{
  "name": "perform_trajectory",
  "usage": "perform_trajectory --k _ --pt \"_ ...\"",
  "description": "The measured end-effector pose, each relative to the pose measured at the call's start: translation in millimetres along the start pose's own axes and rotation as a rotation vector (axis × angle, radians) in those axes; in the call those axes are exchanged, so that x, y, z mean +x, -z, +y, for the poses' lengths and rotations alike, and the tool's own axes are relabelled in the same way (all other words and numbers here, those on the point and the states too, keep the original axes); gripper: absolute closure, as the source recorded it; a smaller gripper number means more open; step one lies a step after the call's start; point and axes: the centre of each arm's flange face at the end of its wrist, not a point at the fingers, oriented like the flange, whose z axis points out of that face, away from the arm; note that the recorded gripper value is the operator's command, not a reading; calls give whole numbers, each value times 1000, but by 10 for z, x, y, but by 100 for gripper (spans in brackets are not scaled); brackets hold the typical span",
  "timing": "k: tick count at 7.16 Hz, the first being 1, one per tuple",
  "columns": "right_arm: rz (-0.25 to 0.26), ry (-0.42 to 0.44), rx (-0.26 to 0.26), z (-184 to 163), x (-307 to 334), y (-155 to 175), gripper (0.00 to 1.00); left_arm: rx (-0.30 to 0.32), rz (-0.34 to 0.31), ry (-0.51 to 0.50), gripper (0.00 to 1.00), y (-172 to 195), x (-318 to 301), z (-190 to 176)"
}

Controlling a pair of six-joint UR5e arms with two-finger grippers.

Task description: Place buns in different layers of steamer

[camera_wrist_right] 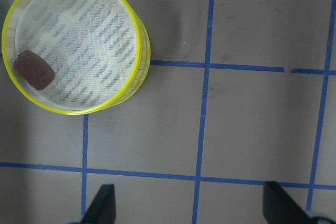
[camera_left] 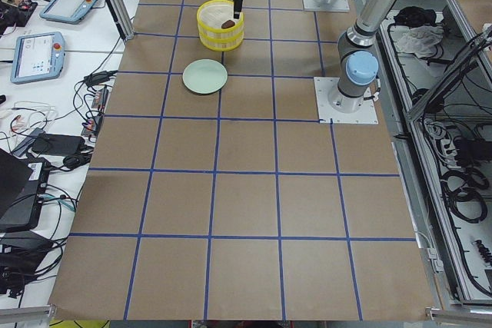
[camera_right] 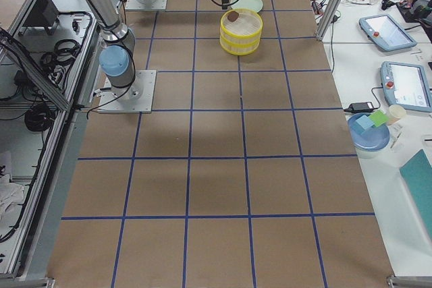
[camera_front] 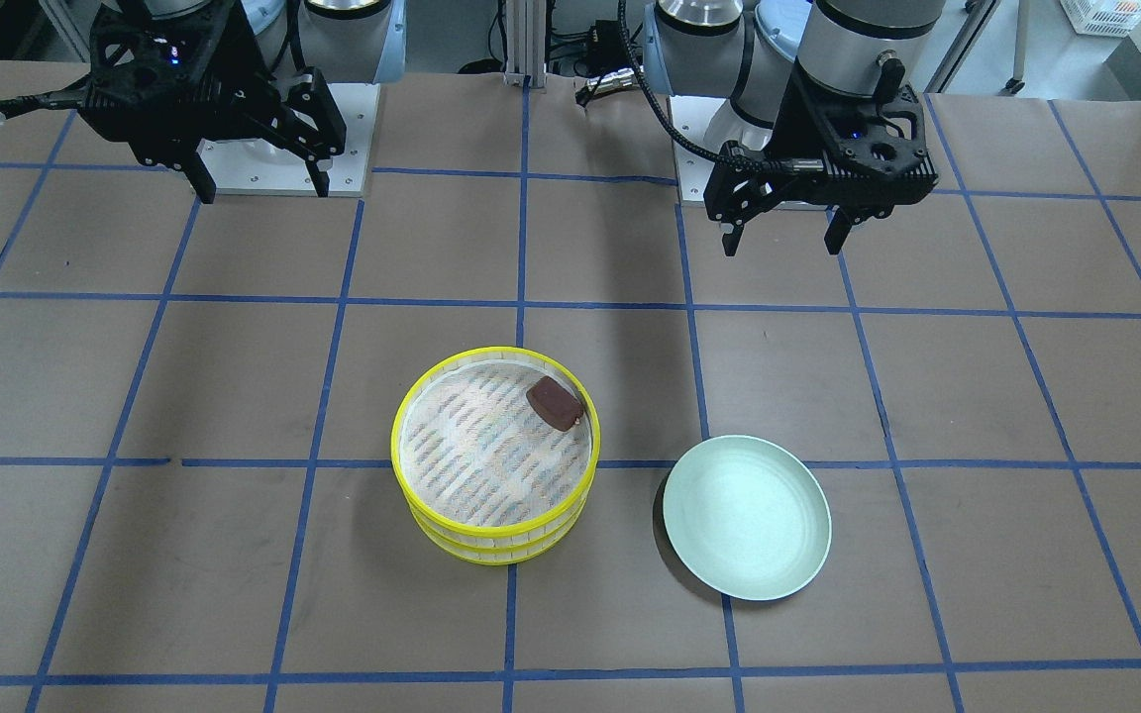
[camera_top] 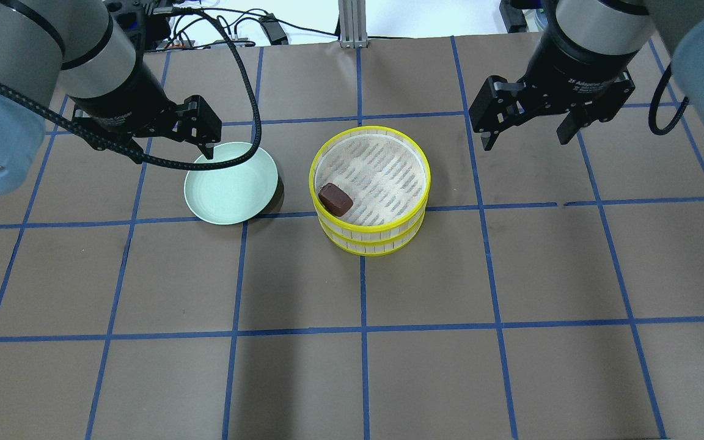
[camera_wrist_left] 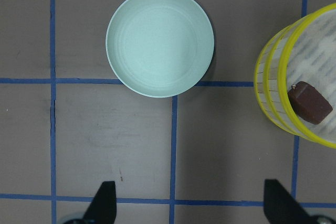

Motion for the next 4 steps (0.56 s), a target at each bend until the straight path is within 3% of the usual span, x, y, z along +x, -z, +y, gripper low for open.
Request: perform_trajectory --k 4 --pt "0 -1 -2 2 0 -5 0 -3 -2 0 0 -13 -3 -2"
